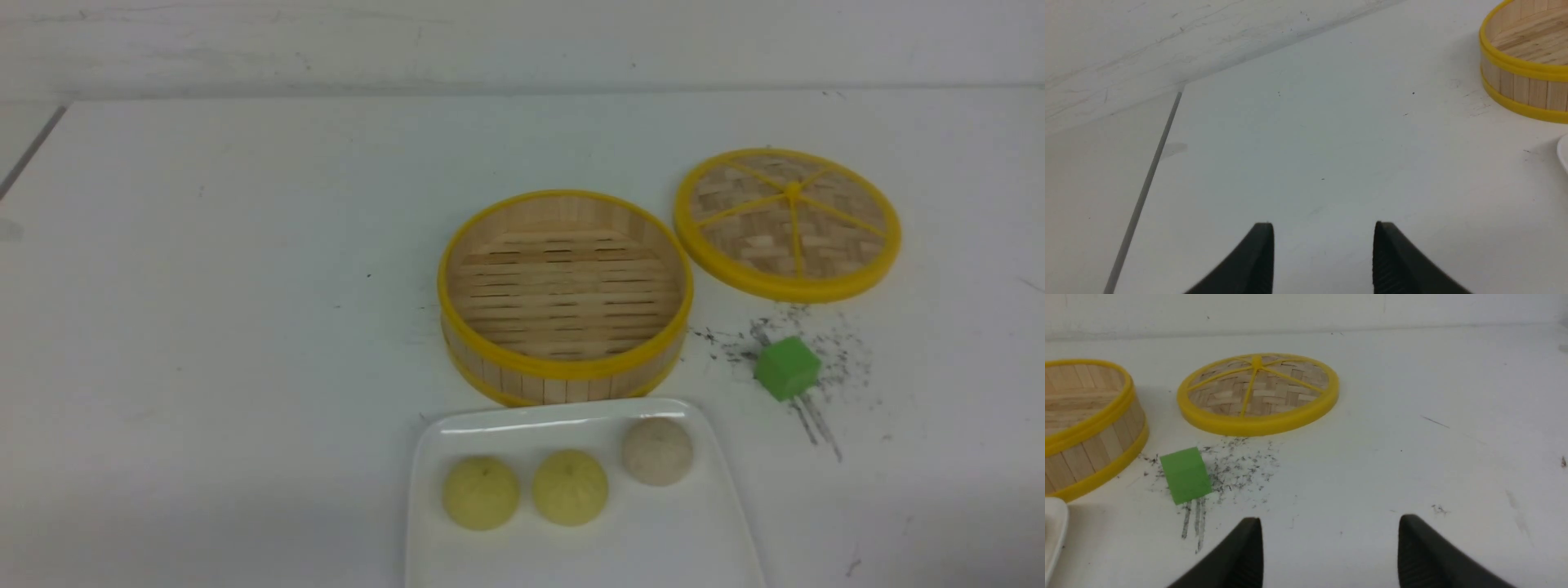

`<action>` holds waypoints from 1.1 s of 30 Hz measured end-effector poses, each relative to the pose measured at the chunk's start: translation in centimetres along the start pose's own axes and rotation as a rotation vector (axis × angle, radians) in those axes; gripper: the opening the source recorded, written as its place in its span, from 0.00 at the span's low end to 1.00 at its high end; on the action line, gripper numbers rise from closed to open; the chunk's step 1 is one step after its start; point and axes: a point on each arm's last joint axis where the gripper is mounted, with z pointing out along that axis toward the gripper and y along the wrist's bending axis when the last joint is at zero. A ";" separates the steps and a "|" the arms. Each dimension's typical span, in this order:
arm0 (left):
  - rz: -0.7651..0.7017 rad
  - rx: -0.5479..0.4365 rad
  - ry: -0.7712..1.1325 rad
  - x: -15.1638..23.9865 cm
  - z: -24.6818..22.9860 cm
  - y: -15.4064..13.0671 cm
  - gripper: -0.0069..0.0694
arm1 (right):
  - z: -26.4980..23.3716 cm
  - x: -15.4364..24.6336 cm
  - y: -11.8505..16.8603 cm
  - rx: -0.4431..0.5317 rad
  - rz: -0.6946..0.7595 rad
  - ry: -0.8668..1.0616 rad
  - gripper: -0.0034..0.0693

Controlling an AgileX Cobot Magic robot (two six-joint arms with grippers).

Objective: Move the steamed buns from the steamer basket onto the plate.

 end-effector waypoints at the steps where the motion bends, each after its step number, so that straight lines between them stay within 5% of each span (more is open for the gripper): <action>1: 0.000 0.000 0.000 0.0 0.0 0.0 0.56 | 0.0 0.0 0.0 0.000 0.007 -0.001 0.65; 33: 0.002 -0.002 0.000 0.0 0.0 0.0 0.56 | -0.2 1.4 -0.4 0.035 -0.074 0.165 0.65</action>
